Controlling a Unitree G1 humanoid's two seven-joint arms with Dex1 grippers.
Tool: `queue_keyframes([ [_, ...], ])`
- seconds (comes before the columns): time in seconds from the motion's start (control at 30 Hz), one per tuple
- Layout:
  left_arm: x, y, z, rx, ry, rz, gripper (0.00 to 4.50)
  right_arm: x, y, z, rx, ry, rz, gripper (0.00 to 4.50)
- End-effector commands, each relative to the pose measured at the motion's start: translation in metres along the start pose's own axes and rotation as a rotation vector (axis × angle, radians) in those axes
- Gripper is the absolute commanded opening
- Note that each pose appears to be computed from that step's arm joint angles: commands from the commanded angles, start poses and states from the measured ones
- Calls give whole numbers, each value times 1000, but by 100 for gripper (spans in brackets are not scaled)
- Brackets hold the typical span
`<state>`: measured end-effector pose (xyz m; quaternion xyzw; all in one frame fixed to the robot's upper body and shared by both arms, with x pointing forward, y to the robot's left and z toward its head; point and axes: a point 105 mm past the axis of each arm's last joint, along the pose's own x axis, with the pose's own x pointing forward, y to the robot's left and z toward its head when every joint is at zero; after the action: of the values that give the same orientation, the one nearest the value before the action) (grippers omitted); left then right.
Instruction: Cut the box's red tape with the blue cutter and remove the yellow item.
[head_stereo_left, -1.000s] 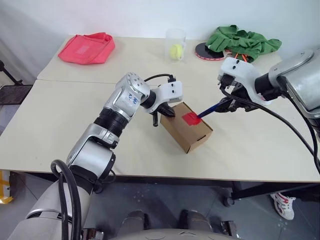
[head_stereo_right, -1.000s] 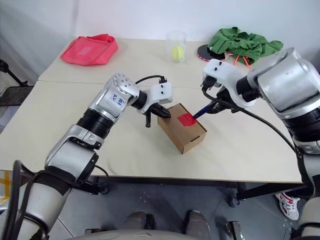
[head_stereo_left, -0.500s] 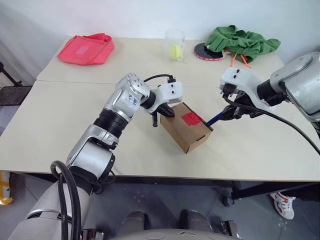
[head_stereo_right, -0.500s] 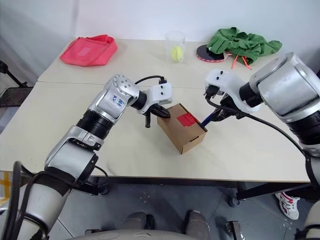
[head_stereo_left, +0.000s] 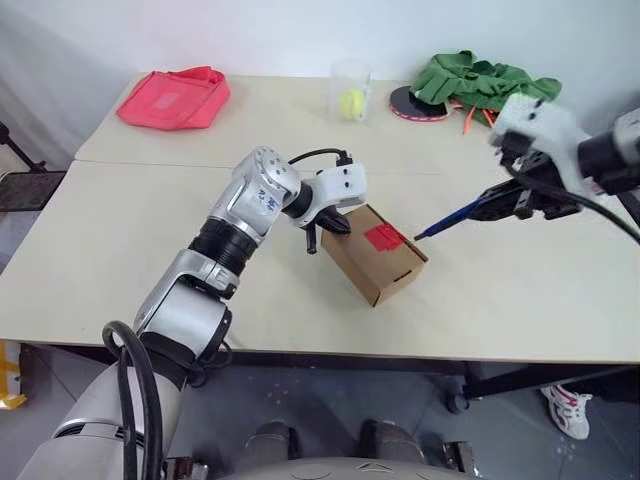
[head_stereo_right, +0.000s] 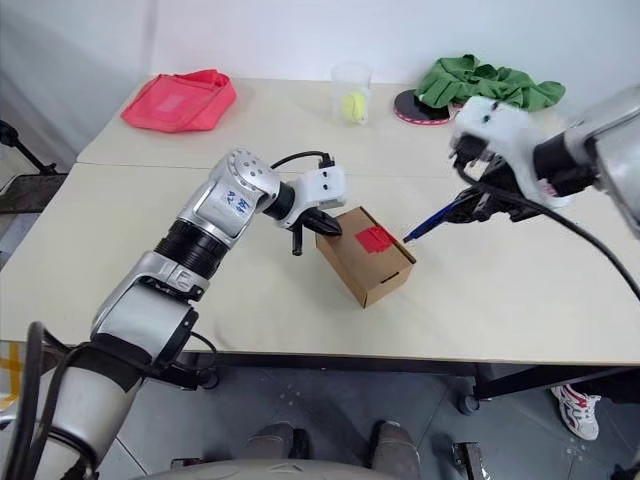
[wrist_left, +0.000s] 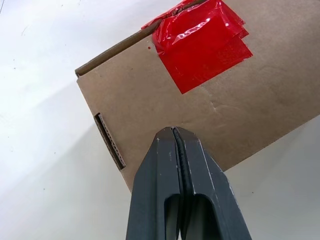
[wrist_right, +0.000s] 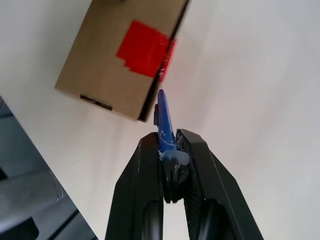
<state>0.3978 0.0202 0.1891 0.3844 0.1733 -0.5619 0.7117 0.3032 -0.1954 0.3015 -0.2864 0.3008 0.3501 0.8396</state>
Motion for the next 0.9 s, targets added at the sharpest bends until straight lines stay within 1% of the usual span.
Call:
queue_keyframes([
  [0.03, 25, -18, -45, -94, 139, -66, 2, -30, -7, 11, 18, -120, -89, 18],
  [0.07, 25, -18, -44, -94, 138, -66, 2, -34, -9, 13, 30, -153, -114, 18],
  [0.13, 24, -17, -42, -103, 121, -68, 2, -42, -23, 7, 41, -238, -254, 18],
  [0.2, 24, -17, -40, -108, 100, -69, 2, -39, -33, -20, 75, -224, -387, 18],
  [0.3, 24, -18, -36, -121, 72, -81, 2, -24, -35, -47, 95, -261, -482, 18],
  [0.4, 23, -18, -32, -130, 53, -94, 2, -14, -38, -69, 183, -358, -569, 18],
  [0.47, 22, -18, -31, -134, 53, -95, 2, -10, -38, -81, 189, -422, -631, 18],
  [0.57, 21, -18, -30, -133, 49, -100, 2, 4, -37, -111, 249, -445, -686, 18],
  [0.63, 21, -18, -29, -132, 47, -102, 2, 13, -35, -126, 285, -457, -698, 18],
  [0.7, 21, -19, -28, -135, 41, -109, 2, 27, -32, -148, 321, -448, -706, 18],
  [0.77, 21, -19, -27, -135, 39, -112, 2, 34, -30, -158, 329, -449, -711, 18],
  [0.9, 21, -20, -26, -139, 33, -116, 2, 54, -31, -186, 412, -459, -744, 18],
])
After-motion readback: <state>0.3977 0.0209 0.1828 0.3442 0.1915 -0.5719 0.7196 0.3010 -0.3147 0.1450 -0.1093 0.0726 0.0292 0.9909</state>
